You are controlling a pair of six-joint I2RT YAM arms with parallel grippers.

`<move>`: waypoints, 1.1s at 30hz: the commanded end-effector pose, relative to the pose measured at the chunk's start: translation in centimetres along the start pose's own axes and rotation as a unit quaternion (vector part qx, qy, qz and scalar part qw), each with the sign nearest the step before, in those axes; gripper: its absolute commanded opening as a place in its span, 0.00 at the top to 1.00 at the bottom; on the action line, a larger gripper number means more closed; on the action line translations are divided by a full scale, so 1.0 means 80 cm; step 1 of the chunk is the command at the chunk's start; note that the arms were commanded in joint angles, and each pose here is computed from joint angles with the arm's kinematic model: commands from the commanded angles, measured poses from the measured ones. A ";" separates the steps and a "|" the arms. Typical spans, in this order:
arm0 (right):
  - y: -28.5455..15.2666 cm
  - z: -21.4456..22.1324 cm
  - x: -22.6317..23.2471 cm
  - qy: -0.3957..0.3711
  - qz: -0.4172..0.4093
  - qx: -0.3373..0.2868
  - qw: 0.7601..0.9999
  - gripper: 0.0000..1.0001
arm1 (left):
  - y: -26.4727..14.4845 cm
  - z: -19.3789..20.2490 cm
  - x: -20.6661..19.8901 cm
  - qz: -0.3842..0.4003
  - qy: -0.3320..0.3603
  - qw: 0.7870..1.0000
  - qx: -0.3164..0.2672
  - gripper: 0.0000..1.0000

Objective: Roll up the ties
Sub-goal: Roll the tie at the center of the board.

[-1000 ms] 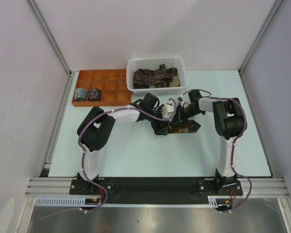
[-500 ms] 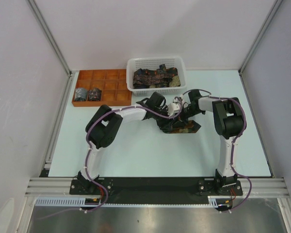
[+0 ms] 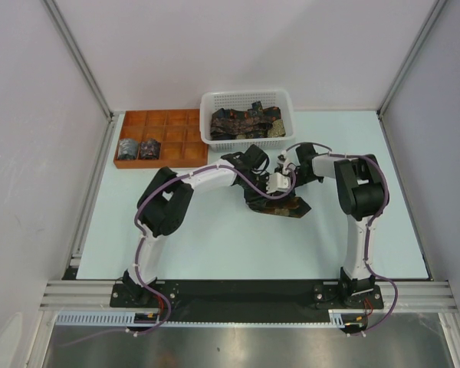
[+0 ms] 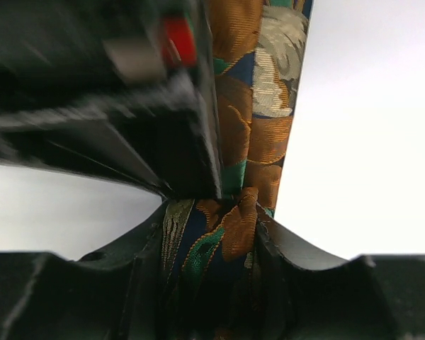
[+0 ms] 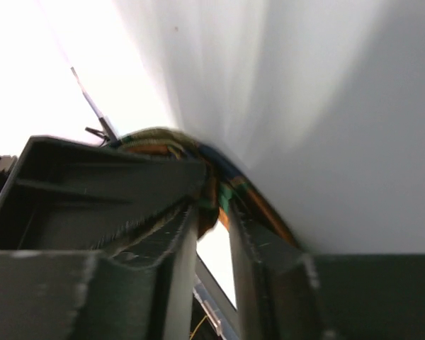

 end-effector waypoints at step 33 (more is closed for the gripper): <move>0.010 0.024 -0.002 -0.001 -0.003 -0.015 1.000 1.00 | -0.019 0.074 -0.038 0.055 -0.058 0.992 0.093 0.85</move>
Point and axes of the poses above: each gripper's point midway between its finger pads, its own y axis out along the fingers, its own x axis along the line the jaws close on, z = x × y, the point moved 1 cm from there along -y, back along the fingers, and after that the axes turned 2 degrees about -y, right-handed, at the moved point
